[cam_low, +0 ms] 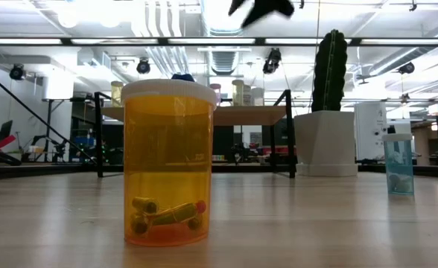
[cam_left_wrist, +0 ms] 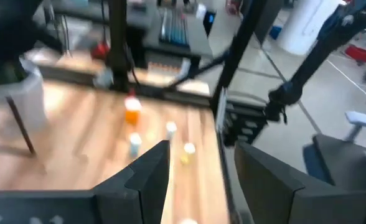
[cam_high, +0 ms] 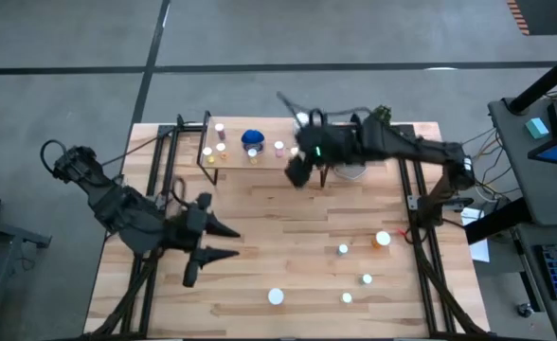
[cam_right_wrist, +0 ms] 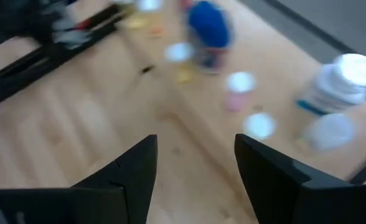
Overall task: Pick and place medicine bottles onto shelf by color
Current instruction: Put the orange pill bottle on the shelf
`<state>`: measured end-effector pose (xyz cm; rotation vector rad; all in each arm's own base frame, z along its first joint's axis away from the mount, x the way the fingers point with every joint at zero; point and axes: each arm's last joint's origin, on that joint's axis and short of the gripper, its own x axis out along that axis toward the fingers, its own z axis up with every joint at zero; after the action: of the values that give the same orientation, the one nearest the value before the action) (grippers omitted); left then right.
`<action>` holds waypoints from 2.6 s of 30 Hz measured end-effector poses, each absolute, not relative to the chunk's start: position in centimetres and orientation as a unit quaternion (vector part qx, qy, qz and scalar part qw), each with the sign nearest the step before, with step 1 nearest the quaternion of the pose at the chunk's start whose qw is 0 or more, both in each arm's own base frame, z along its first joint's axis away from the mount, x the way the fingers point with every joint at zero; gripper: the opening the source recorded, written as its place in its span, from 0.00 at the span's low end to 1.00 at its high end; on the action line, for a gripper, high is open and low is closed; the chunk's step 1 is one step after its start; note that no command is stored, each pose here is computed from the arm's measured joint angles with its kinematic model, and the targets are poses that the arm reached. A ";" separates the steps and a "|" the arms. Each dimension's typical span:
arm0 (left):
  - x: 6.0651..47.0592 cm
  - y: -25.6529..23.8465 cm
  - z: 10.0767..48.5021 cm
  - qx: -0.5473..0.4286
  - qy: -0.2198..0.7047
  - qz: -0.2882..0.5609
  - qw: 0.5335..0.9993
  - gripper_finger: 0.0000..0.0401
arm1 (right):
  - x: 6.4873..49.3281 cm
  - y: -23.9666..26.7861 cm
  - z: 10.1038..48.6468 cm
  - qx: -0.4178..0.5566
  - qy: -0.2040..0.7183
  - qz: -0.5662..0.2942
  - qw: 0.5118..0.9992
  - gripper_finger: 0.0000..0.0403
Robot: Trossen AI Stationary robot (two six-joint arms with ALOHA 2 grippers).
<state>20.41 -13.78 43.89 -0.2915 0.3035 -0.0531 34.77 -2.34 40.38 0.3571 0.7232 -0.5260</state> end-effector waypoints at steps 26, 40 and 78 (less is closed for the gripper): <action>23.9 -17.9 35.1 -0.362 0.098 0.002 0.927 0.41 | 36.5 8.9 43.1 -0.090 0.124 -0.042 0.987 0.50; 27.6 -20.7 32.5 -0.399 0.057 0.048 0.914 0.41 | 35.5 9.2 40.9 -0.110 0.153 -0.007 0.982 0.50; 32.8 -23.6 30.9 -0.218 0.490 0.004 0.844 0.41 | 29.7 8.0 35.4 -0.044 0.174 0.004 0.984 0.50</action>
<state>32.78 -23.59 30.90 -0.4599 1.0353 0.0094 29.68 8.01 35.35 -0.0885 0.3498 0.0071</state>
